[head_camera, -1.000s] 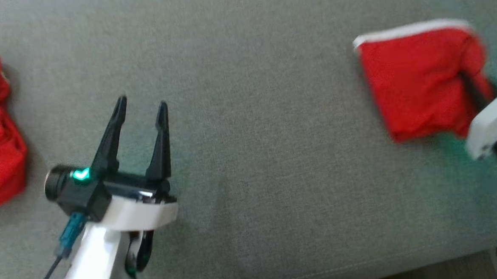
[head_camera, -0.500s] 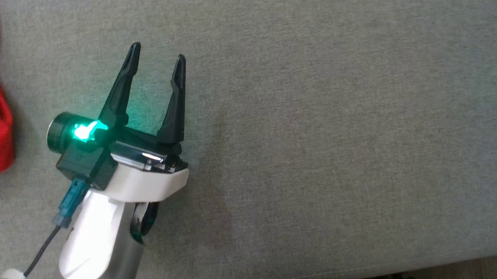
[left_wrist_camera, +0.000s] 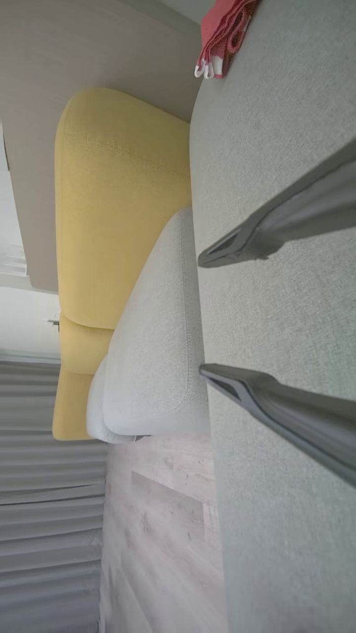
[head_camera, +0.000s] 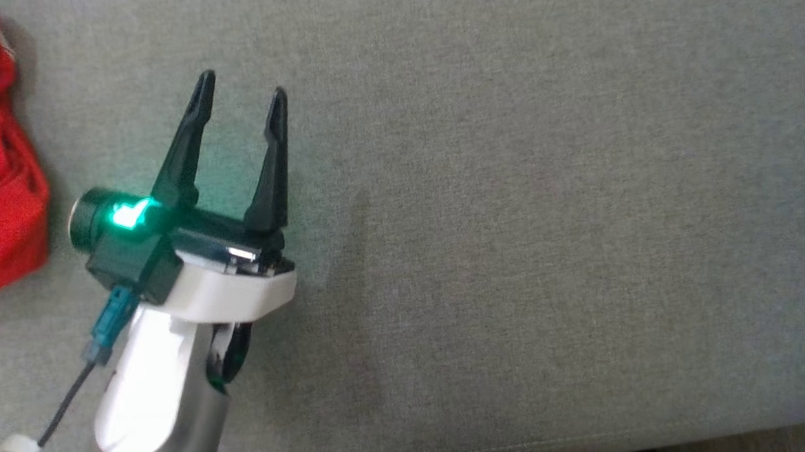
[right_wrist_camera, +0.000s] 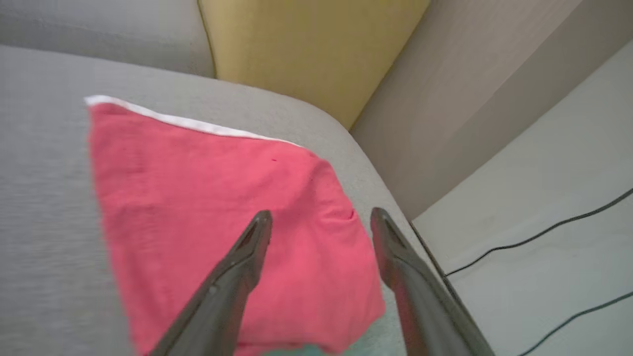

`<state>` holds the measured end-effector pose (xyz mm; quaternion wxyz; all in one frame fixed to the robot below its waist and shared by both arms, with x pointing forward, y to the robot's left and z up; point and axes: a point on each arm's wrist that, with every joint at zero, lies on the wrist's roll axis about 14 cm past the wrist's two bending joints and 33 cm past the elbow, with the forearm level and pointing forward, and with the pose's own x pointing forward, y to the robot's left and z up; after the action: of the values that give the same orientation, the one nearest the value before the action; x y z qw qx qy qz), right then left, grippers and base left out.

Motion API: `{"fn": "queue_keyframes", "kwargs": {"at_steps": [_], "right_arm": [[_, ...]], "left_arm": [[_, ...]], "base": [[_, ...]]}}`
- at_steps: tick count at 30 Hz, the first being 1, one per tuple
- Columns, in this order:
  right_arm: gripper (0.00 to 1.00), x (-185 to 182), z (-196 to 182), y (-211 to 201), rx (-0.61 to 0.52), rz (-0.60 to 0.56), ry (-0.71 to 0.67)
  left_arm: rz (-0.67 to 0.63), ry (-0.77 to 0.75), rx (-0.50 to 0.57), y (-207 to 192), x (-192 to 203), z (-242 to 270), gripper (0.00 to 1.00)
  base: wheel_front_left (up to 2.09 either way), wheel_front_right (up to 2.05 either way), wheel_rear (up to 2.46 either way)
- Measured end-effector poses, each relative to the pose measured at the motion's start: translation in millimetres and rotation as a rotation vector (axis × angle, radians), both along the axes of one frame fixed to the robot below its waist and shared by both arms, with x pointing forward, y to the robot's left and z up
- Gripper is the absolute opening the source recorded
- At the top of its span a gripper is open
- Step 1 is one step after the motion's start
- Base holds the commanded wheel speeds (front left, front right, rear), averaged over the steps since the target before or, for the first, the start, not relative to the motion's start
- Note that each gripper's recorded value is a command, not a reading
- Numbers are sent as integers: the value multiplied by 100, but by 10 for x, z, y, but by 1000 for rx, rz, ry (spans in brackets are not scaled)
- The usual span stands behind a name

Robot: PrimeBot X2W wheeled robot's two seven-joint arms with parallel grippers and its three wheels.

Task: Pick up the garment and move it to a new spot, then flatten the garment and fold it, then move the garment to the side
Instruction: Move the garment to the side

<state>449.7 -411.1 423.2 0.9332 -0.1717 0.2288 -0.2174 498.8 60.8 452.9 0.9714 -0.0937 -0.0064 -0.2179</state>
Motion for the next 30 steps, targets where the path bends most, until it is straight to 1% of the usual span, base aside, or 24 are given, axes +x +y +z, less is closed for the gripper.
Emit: {"fn": "queue_keyframes", "kwargs": {"at_steps": [5,9,14,17,19,24,30], "right_arm": [[100,-203,37,597,132,61,-120],[100,-327,119,1147,223,166,-176],[100,-339,372,1675,313,306,-269],[100,-306,499,2021,400,393,-328],[100,-280,598,2227,436,451,-364],[100,-331,807,2507,487,531,-424],[100,-618,778,2584,546,537,-412]], "left_arm": [[50,43,23,155,-229,-33,100],[108,66,46,314,-409,-28,100],[208,68,62,602,-554,56,100],[265,66,72,779,-654,108,100],[307,66,76,913,-720,133,100],[355,61,88,1095,-924,217,100],[389,68,94,1170,-1162,284,100]], "base": [[0,0,0],[0,0,0],[0,0,0],[0,0,0],[0,0,0],[0,0,0],[0,0,0]]}}
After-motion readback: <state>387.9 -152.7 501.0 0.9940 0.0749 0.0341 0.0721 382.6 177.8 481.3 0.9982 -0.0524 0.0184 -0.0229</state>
